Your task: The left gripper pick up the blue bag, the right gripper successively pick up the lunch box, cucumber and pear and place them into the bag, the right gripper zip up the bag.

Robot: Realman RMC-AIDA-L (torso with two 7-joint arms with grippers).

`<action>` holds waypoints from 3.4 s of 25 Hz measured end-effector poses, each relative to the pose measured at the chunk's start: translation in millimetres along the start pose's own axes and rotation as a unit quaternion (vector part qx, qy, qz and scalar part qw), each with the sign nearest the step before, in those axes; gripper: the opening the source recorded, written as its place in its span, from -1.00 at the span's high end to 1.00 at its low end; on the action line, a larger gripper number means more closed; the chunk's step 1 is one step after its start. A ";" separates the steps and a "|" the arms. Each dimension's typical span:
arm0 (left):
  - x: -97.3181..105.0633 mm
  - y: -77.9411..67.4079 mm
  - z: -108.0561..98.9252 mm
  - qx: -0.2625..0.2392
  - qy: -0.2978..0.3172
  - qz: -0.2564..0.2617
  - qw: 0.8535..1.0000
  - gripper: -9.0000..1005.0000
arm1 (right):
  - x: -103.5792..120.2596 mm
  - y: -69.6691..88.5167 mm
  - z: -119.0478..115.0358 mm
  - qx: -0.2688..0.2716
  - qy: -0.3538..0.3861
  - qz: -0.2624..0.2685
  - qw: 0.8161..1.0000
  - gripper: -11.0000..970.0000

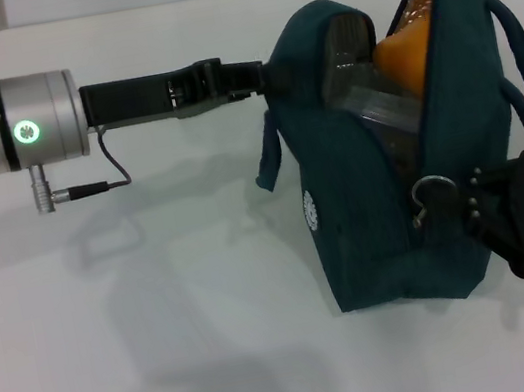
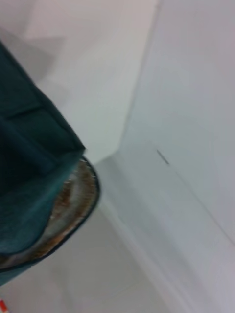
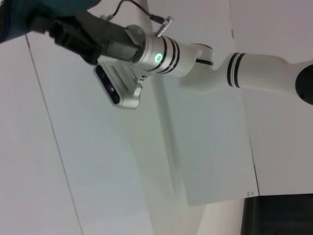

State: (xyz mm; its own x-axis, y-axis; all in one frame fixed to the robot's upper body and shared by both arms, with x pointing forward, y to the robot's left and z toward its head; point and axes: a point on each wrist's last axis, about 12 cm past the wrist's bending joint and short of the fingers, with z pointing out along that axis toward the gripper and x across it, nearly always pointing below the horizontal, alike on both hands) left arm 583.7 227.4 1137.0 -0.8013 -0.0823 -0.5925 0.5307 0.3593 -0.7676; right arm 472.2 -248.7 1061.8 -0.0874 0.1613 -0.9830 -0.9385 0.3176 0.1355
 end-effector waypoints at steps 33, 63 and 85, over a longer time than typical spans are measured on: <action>128.1 12.7 -50.9 0.065 -0.153 0.254 0.953 -0.76 | -35.7 -32.4 24.8 0.035 -0.069 -0.108 0.991 0.96; 123.7 18.6 13.5 0.046 -0.186 0.243 0.951 -0.75 | -48.4 -53.2 63.7 0.029 -0.057 -0.124 0.990 0.96; 114.7 18.7 20.7 0.047 -0.174 0.245 0.952 0.17 | -49.6 -55.7 67.0 0.030 -0.054 -0.126 0.990 0.96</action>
State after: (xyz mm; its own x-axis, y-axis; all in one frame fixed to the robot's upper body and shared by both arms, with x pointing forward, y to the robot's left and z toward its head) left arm 507.5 205.4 1049.7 -0.3189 -0.2352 -0.9181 0.8537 0.3496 -0.3861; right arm 551.2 -211.8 1111.3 0.1857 0.1679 -0.9682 -0.9041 0.4150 -0.1015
